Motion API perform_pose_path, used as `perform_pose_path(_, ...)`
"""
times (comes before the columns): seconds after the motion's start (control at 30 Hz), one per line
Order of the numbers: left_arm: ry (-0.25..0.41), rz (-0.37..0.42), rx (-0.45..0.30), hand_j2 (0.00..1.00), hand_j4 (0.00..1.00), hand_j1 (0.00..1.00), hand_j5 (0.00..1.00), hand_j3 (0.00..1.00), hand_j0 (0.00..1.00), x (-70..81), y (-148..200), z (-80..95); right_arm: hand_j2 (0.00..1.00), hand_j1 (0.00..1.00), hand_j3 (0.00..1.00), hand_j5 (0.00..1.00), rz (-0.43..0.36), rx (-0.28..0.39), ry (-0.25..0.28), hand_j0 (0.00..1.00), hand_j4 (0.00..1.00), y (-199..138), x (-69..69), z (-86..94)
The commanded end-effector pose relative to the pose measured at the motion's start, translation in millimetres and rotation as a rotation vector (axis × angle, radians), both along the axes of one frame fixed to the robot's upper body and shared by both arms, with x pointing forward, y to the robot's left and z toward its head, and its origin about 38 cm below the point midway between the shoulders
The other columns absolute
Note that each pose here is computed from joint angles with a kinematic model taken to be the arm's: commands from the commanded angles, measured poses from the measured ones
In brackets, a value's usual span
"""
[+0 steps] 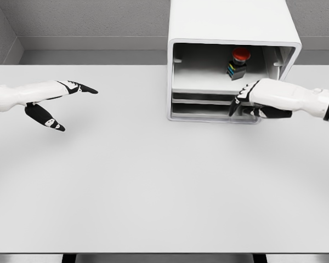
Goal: Slide open multi-storey tabletop storage cabinets and put open load switch and slide close multi-storey tabletop storage cabinets
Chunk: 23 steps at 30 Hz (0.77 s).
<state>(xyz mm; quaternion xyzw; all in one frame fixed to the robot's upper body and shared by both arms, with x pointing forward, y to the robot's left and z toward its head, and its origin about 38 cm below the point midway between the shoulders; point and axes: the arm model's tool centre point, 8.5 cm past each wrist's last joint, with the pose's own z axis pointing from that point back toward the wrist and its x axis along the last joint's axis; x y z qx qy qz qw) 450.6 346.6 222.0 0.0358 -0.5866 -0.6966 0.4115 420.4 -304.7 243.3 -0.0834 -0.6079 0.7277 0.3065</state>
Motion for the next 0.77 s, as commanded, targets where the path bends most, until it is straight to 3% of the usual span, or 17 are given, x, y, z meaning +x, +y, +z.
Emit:
perform_pose_path(0.0, 0.003, 0.004, -0.006, 1.0, 1.0, 1.0, 1.0, 1.0, 1.0, 0.1, 0, 0.4, 0.53, 0.53, 0.53, 0.53, 0.001, -0.002, 0.032, 0.53, 0.53, 3, 0.9, -11.8)
perform_pose_path(0.27, 0.003, 0.004, -0.006, 1.0, 1.0, 1.0, 1.0, 1.0, 1.0, 0.1, 0, 0.4, 0.56, 0.56, 0.56, 0.56, 0.018, -0.01, 0.026, 0.56, 0.56, 7, -3.9, -11.3)
perform_pose_path(0.33, 0.004, 0.003, -0.007, 1.0, 1.0, 1.0, 1.0, 1.0, 1.0, 0.0, 0, -0.5, 0.73, 0.73, 0.73, 0.73, 0.082, -0.012, 0.035, 0.73, 0.73, 24, -21.4, -18.9)
perform_pose_path(0.37, 0.004, 0.003, -0.007, 1.0, 1.0, 1.0, 1.0, 1.0, 1.0, 0.0, 0, -0.5, 0.9, 0.9, 0.9, 0.9, 0.126, -0.024, 0.013, 0.9, 0.9, 32, -34.1, -12.3)
perform_pose_path(0.4, 0.004, 0.003, -0.007, 1.0, 1.0, 1.0, 1.0, 1.0, 1.0, 0.0, 0, -0.5, 1.0, 1.0, 1.0, 1.0, 0.144, -0.048, 0.004, 1.0, 1.0, 30, -43.5, -8.2)
perform_pose_path(0.53, 0.029, 0.013, -0.007, 1.0, 1.0, 1.0, 1.0, 1.0, 1.0, -2.3, 3, -10.7, 1.0, 1.0, 1.0, 1.0, 0.144, -0.049, 0.029, 1.0, 1.0, 29, -48.0, -17.1)
perform_pose_path(0.73, 0.03, 0.014, -0.007, 1.0, 1.0, 1.0, 1.0, 1.0, 1.0, -2.5, 3, -11.4, 1.0, 1.0, 1.0, 1.0, 0.145, -0.05, 0.031, 1.0, 1.0, 30, -48.4, -18.2)
